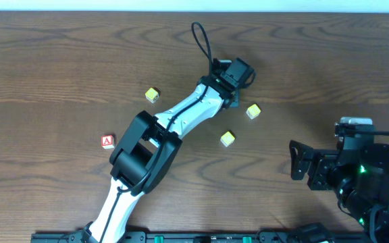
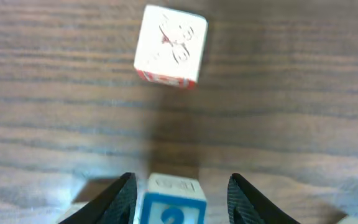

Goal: Spell out Ai2
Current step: 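Release the 2 block and move the left gripper to the red A block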

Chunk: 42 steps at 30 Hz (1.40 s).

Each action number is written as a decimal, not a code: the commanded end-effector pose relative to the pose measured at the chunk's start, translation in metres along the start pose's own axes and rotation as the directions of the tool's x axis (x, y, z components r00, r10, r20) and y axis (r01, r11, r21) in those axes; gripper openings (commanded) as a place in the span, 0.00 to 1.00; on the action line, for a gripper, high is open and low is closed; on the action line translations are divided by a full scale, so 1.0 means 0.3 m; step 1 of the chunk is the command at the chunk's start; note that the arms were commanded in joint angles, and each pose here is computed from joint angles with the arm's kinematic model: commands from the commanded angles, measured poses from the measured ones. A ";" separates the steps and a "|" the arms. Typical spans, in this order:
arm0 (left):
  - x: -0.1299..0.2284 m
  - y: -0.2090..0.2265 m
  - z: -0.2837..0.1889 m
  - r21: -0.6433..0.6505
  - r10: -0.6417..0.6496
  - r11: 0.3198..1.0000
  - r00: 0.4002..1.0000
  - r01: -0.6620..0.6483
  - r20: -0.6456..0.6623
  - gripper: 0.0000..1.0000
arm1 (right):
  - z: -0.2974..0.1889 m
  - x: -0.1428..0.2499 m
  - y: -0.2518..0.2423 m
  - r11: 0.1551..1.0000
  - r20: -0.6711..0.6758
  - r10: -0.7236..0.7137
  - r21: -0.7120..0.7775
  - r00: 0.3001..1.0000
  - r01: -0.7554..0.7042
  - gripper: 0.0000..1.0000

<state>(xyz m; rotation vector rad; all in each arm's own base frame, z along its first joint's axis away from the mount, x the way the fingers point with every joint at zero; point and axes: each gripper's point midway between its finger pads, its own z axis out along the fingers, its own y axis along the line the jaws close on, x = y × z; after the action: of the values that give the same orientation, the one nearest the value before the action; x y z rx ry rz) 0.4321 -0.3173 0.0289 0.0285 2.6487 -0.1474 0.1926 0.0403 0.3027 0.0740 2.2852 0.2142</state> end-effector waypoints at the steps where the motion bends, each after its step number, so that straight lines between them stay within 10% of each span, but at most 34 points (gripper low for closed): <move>1: -0.077 0.051 0.003 -0.025 0.007 1.000 0.999 -0.005 0.046 0.49 | -0.001 -0.002 -0.002 1.000 0.001 0.000 0.002 1.000 0.000 0.99; 11: -0.351 0.158 -0.358 -0.016 -0.011 1.000 0.981 0.014 0.193 0.33 | 0.065 -0.001 0.002 1.000 -0.064 -0.005 0.022 0.998 0.006 0.99; 15: -0.361 0.340 -0.470 -0.083 -0.061 0.994 0.986 0.075 0.153 0.07 | 0.173 0.007 0.012 0.999 -0.150 -0.008 0.042 0.989 0.015 0.93; 25: -0.242 0.776 -0.623 -0.228 -0.260 0.939 0.965 0.257 0.017 0.06 | 0.446 -0.010 0.098 0.999 -0.276 -0.049 -0.033 0.960 0.041 0.95; 31: -0.027 0.872 -0.683 -0.253 -0.294 0.924 0.956 0.285 0.004 0.20 | 0.471 -0.039 0.108 0.996 -0.244 -0.089 -0.051 0.966 0.079 0.99; 36: 0.196 0.929 -0.716 -0.227 -0.339 0.916 0.941 0.330 -0.001 0.52 | 0.475 -0.057 0.118 0.991 -0.219 -0.125 -0.071 0.968 0.112 0.99; 42: 0.380 0.986 -0.697 -0.334 -0.339 0.897 0.935 0.289 -0.102 0.54 | 0.478 -0.067 0.129 0.986 -0.203 -0.152 -0.092 0.967 0.136 0.99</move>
<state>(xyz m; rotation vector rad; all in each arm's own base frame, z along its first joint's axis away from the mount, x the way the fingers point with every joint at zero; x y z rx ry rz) 0.2594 -0.0087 0.1440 -0.5131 2.7424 0.1129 0.3123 0.0936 0.2287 -0.1153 2.4924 0.2387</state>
